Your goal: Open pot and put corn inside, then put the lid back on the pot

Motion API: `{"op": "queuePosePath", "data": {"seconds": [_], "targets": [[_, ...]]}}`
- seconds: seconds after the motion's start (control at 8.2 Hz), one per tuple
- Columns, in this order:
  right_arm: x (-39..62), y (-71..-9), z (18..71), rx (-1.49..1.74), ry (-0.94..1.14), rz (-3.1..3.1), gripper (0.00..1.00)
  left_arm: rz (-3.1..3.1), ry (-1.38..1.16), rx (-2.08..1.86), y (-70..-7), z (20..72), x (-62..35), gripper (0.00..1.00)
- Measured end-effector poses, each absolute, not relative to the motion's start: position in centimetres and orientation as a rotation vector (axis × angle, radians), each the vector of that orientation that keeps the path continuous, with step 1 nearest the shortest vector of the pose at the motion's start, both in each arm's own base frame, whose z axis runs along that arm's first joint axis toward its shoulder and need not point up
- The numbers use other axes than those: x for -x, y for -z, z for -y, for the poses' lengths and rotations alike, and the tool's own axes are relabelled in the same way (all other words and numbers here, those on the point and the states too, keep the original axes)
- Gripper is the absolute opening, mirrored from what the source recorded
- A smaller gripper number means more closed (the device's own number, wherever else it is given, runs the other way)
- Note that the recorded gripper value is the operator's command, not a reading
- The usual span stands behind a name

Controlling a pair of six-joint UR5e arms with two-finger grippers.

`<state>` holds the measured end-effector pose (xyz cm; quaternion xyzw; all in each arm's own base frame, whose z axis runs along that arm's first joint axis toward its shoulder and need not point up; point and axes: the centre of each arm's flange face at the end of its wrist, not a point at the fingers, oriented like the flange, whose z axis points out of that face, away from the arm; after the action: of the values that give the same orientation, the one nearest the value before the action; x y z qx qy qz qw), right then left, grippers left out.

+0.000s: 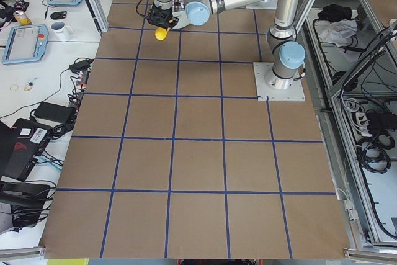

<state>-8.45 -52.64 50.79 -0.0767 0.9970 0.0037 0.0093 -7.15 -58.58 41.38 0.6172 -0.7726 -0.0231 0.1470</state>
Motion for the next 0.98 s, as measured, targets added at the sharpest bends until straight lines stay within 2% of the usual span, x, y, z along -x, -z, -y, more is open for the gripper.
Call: {"op": "queuePosePath", "data": {"seconds": [0.61,0.98], "targets": [[8.4,-50.8,52.6,0.238,-0.014,-3.112,0.04,2.170,-0.057,-1.630,-42.7,57.8,20.4,0.00],[8.5,-50.8,52.5,0.240,-0.021,-3.119,0.04,2.014,0.013,-1.555,-41.4,58.4,26.2,0.00]]}}
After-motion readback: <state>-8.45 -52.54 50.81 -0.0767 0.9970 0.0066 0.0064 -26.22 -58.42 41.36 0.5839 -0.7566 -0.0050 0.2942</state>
